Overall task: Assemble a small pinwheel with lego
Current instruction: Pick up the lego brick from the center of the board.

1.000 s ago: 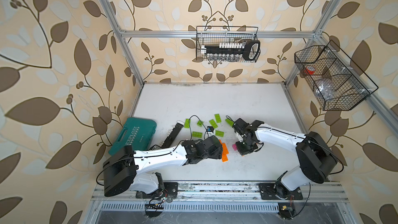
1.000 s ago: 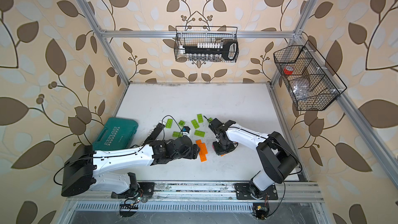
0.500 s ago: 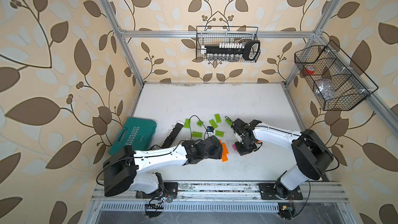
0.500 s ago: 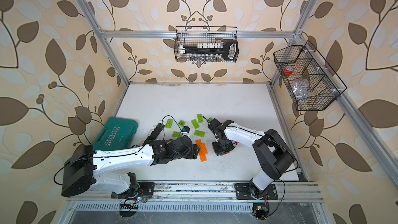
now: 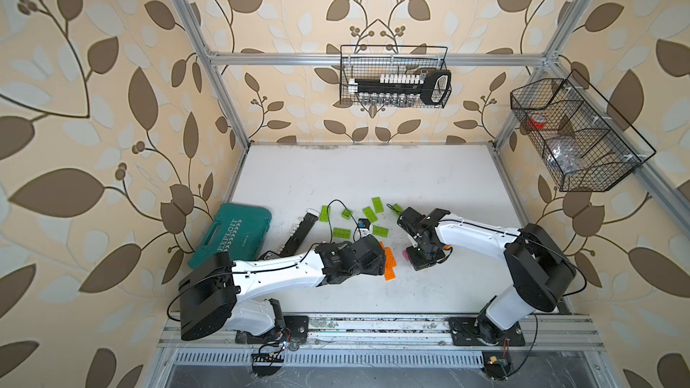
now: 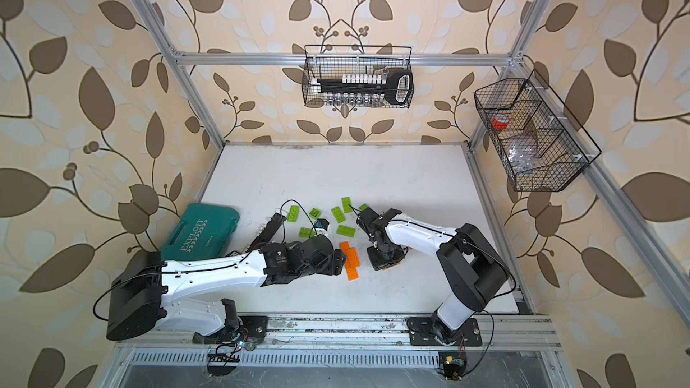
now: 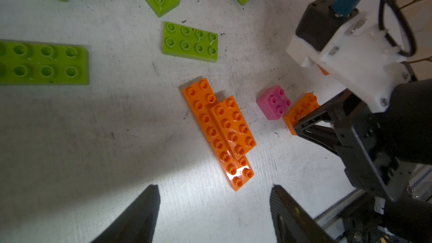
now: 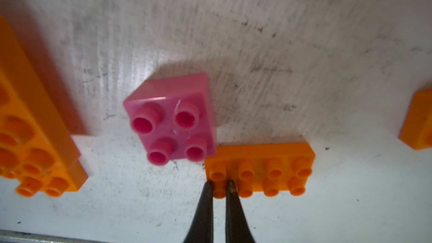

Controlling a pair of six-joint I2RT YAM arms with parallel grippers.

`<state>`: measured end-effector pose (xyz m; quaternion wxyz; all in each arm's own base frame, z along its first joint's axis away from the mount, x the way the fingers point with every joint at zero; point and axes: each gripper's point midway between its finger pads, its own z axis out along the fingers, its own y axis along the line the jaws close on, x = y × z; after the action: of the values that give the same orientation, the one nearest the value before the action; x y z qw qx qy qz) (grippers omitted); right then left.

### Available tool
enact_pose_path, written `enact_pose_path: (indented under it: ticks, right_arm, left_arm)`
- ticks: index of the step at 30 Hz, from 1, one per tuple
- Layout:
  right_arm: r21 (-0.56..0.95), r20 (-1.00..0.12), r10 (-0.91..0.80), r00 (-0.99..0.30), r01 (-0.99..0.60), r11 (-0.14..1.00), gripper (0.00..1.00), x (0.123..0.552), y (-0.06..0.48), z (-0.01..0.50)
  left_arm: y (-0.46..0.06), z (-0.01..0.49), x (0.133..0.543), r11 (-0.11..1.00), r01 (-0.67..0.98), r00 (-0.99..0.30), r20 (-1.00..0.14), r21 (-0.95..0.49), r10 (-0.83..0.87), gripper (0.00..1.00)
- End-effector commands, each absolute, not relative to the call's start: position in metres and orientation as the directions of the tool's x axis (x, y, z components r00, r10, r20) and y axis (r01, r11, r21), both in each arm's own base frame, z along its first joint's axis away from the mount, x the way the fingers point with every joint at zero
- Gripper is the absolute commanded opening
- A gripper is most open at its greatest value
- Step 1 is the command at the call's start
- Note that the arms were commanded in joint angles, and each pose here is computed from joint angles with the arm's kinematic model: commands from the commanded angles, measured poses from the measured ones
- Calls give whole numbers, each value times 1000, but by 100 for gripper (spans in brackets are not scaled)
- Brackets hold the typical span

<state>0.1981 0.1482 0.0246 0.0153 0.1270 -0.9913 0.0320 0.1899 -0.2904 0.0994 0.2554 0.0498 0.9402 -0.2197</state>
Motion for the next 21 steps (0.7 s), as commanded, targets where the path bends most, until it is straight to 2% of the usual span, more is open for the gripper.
enact_pose_path:
  ticks: [1,4,9,15,21]
  right_arm:
    - [-94,15,-222,-975,-222,970,6,200,140,35]
    - [-96,-28,-202,-979,-199,975,6,207,137,51]
    - [-86,-105,-212,-972,-203,975,7,223,142,83]
    - [8,-111,-223,-969,-225,974,7,242,177,94]
    - [55,-66,-293,-954,-297,953,7,251,219,91]
  left_arm:
    - [-293,112,195,897,211,-846,-532,-387,-30,77]
    - [-297,119,207,895,224,-837,-547,-387,-27,77]
    - [-299,133,242,848,230,-846,-529,-477,-67,77]
    - [-286,146,261,822,219,-849,-518,-525,-104,77]
    - [-247,136,258,794,107,-851,-468,-598,-238,80]
